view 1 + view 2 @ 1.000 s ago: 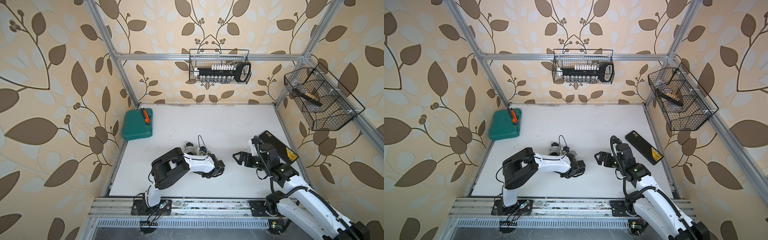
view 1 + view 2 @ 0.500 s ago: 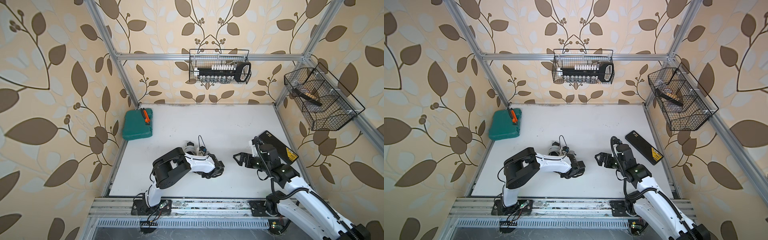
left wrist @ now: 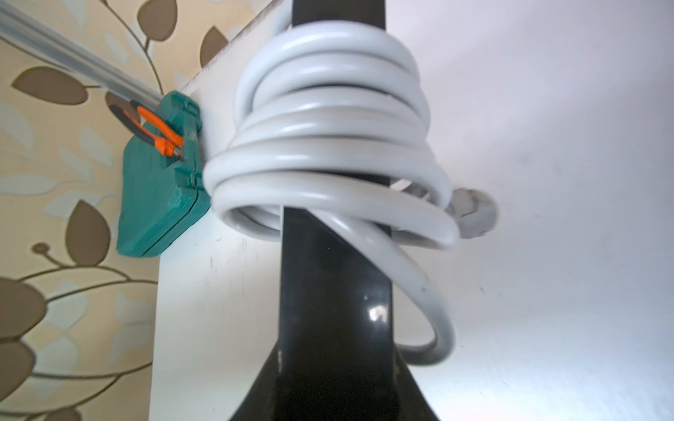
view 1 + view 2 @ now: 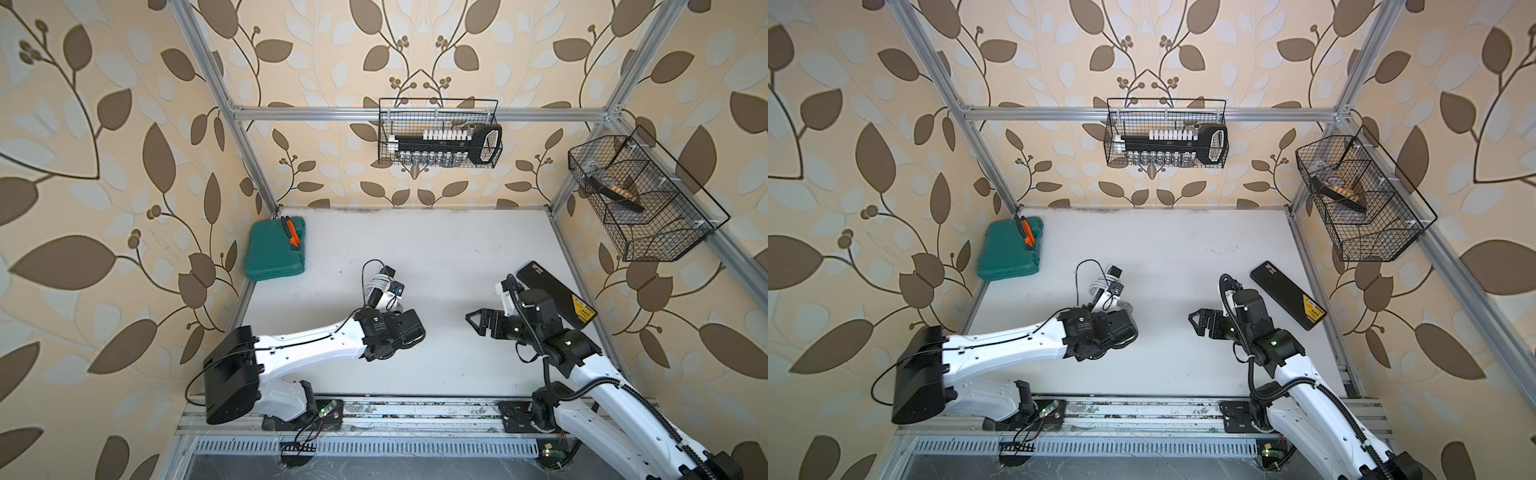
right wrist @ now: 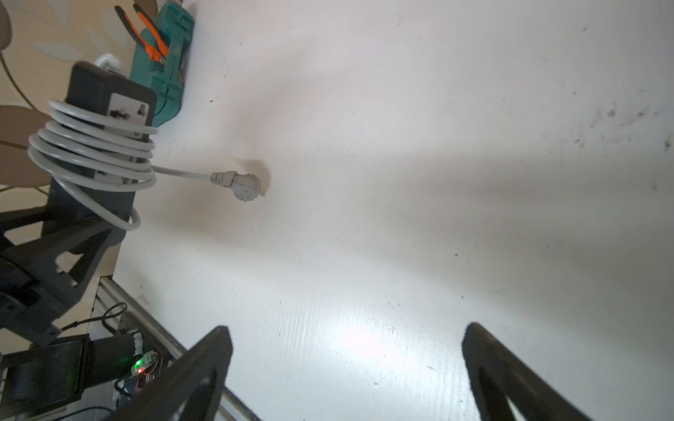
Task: Unwrap the cord wrapped around the power strip
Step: Pick up the power strip from the center of the board, then unwrap the power cord from the power strip.
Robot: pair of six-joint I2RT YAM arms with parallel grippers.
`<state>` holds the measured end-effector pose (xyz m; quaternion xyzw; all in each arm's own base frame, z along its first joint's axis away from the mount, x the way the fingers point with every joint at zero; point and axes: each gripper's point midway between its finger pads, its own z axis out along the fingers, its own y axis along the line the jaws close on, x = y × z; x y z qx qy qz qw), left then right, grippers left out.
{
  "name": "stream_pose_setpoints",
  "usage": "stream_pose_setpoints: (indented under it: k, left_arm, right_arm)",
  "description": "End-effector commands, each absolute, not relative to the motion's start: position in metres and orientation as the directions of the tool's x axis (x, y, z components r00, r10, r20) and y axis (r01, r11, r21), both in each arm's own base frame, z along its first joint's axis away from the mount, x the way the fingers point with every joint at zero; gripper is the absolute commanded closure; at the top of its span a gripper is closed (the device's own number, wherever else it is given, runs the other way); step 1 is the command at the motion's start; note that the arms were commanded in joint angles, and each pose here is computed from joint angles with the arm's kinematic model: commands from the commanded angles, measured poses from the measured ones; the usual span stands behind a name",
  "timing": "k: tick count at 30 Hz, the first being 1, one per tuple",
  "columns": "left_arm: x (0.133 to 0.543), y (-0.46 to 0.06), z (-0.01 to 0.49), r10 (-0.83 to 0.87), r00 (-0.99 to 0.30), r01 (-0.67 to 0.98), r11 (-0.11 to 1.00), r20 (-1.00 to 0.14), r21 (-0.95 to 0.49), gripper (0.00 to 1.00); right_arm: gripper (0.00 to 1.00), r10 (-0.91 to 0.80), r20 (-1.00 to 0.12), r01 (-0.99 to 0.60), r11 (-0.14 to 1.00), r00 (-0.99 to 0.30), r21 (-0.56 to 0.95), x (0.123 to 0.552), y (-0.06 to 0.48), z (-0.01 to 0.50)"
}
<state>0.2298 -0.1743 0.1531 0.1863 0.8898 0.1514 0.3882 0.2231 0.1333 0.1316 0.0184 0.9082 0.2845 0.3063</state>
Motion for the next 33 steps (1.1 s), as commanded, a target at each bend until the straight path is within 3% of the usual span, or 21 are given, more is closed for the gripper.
stream_pose_setpoints:
  k: [1,11,25,33]
  left_arm:
    - [0.232,-0.191,0.195,0.508,-0.468,0.346,0.859,-0.723,0.378,1.00]
    - [0.206,-0.203,0.283,0.459,-0.303,0.590,0.778,-0.835,0.214,1.00]
    - [0.183,-0.236,0.328,0.391,-0.346,0.805,0.590,-0.853,-0.056,1.00]
    - [0.177,-0.245,0.336,0.354,-0.382,0.833,0.531,-0.853,-0.153,1.00]
  right_arm:
    - [0.01,0.161,-0.622,-0.290,0.778,-0.766,0.558,0.224,0.153,0.170]
    - [0.06,0.067,-0.809,-0.574,0.670,-0.584,0.470,0.221,0.201,0.226]
    - [0.11,-0.039,-0.969,-0.848,0.493,-0.244,0.194,0.210,0.287,0.235]
    - [0.29,-0.026,-0.982,-0.893,0.422,-0.185,0.157,0.213,0.308,0.234]
